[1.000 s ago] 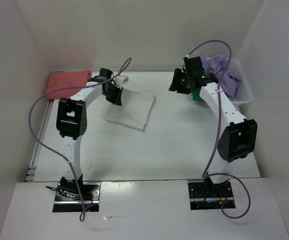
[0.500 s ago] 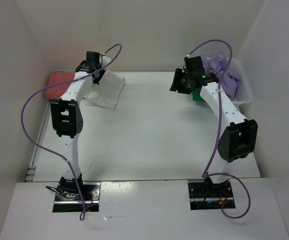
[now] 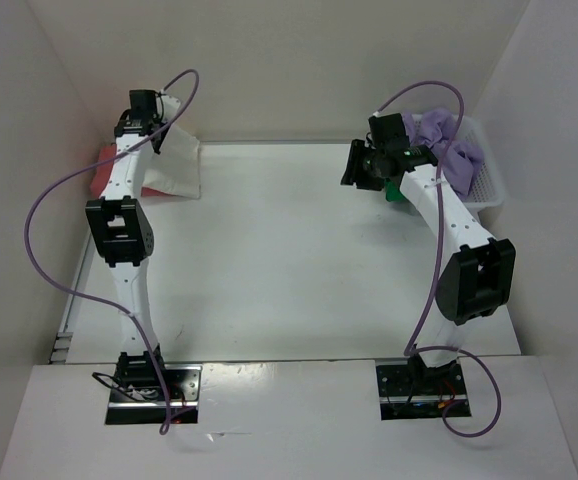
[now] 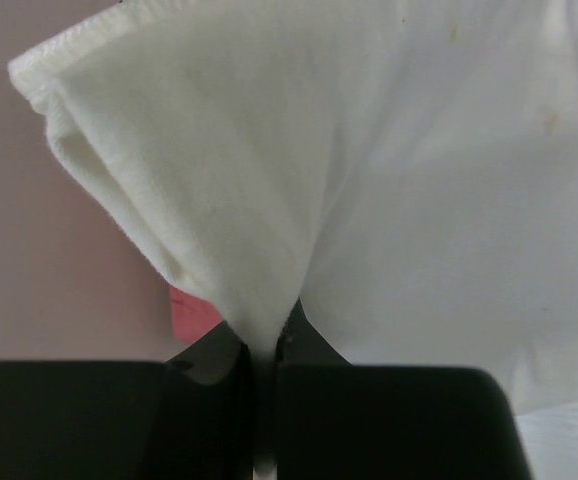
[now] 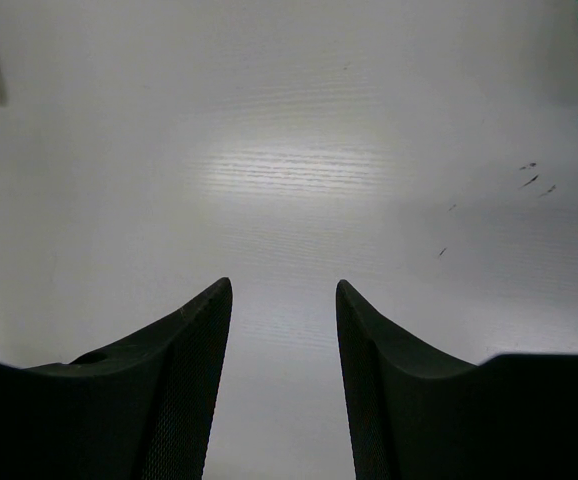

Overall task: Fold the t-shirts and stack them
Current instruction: Put the neatly folded tshirt into the corner of the board with the left arm

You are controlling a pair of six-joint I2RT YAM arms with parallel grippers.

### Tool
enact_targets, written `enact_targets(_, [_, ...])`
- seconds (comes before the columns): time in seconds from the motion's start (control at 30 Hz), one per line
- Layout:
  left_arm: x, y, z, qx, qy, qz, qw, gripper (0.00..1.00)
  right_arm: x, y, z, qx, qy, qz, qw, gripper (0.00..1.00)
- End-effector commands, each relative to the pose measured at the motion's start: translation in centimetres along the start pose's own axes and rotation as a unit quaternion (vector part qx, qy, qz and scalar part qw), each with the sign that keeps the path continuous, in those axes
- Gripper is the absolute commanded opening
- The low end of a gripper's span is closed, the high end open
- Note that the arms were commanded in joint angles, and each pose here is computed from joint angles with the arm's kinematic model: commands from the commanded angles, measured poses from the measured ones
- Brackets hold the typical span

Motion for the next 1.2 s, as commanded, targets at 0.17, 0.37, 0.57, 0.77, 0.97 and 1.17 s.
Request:
enact_targets(0.17, [0.7, 4.3, -0.3, -0.018, -0.01, 0.021, 1.0, 0.0, -1.0, 0.0, 1.3, -0.006, -0.017, -0.002, 1.0, 0.52])
enact_targets(0.37, [0.8, 6.0, -0.3, -0.033, -0.015, 0.02, 0.999, 0.0, -0.6, 0.0, 1.1, -0.005, -0.006, 0.0, 1.0, 0.52])
enact_targets(0.57, [2.7, 6.4, -1.1, -0.031, 0.001, 0.037, 0.999, 0.0, 0.1, 0.0, 0.9, -0.009, 0.008, 0.001, 1.0, 0.53])
enact_targets(0.77, [3.6, 8.1, -3.7, -0.051, 0.03, 0.054, 0.997, 0.0, 0.1, 0.1, 1.1, -0.014, 0.01, 0.005, 1.0, 0.57])
enact_targets(0.97, [4.9, 11.0, -6.7, -0.086, 0.06, 0.106, 0.989, 0.57, 0.5, 0.8, 1.4, -0.016, 0.018, 0.017, 1.0, 0.58])
enact_targets(1.17, [5.5, 13.8, -9.6, -0.103, 0.085, 0.136, 0.982, 0.69, 0.5, 1.2, 1.6, -0.024, 0.018, 0.02, 0.999, 0.59])
Point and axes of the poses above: each gripper's point midway between its finger pads, its own x axis out along the fingers, its own y axis along the line the jaws close on, z = x × y, the point moved 7 cm from there along -x, back along the fingers, and after that the axes turned 8 degrees about -x, right-handed, at the moved point
